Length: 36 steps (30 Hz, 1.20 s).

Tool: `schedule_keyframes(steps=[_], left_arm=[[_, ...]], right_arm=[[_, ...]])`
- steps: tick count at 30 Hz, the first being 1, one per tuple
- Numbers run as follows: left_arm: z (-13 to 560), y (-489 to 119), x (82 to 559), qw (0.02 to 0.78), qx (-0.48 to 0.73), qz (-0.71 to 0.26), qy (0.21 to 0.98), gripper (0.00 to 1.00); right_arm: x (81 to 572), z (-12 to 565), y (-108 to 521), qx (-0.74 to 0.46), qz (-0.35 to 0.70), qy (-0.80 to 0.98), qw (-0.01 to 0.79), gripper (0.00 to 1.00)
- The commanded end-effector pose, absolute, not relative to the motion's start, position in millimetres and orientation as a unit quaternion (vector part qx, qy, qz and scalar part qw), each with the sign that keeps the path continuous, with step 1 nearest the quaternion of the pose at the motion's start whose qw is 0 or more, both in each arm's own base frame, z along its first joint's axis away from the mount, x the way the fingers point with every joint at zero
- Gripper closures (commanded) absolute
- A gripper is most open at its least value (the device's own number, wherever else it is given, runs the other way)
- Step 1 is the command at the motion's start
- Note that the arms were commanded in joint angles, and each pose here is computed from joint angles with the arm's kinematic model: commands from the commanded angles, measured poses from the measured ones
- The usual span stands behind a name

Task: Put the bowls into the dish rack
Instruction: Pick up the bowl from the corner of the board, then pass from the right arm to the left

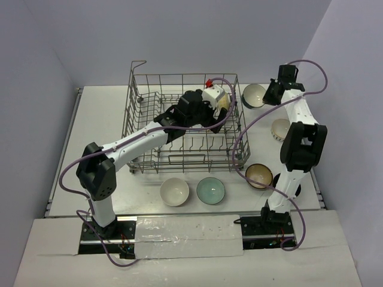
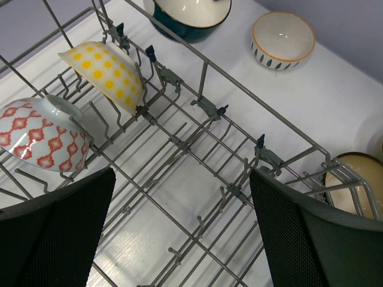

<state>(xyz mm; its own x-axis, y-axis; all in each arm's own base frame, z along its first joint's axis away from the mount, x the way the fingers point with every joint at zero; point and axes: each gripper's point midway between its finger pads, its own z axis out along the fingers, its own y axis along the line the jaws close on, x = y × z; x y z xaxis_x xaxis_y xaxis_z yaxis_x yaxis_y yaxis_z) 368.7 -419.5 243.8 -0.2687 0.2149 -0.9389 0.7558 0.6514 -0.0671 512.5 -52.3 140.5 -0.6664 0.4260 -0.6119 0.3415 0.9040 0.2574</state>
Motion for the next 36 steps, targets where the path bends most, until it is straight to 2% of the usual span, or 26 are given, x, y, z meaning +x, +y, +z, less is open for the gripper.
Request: schedule_keyframes(steps=[1,8,12,19,26,30,31,33,36], left_arm=[[283,-410,365,0.553,0.322,-0.253,0.725,0.01],[292,-407,364,0.566,0.321,-0.235,0.722,0.01],[298,-404,364,0.579,0.339,-0.217,0.709,0.01],[319,-394,363,0.601,0.375,-0.183,0.682,0.01],[347,-377,343,0.626,0.436,-0.152,0.629,0.01],[344,-367,331,0.616,0.479,-0.115,0.615,0.01],[341,-366,329,0.61,0.49,-0.11,0.614,0.05],[336,-364,321,0.595,0.523,-0.098,0.602,0.09],[329,-365,311,0.583,0.558,-0.077,0.586,0.07]], right_arm=[[524,224,-74,0.23,0.035,0.861,0.452,1.0],[511,271,-80,0.232,0.018,0.84,0.489,1.0],[503,280,-61,0.207,0.02,0.845,0.493,1.0],[483,306,21,0.123,0.066,0.855,0.5,1.0],[452,318,105,0.04,0.134,0.866,0.48,1.0],[428,309,163,-0.019,0.182,0.877,0.445,1.0],[425,308,170,-0.025,0.188,0.878,0.44,1.0],[413,306,187,-0.046,0.206,0.88,0.426,1.0],[398,303,200,-0.064,0.223,0.883,0.407,1.0]])
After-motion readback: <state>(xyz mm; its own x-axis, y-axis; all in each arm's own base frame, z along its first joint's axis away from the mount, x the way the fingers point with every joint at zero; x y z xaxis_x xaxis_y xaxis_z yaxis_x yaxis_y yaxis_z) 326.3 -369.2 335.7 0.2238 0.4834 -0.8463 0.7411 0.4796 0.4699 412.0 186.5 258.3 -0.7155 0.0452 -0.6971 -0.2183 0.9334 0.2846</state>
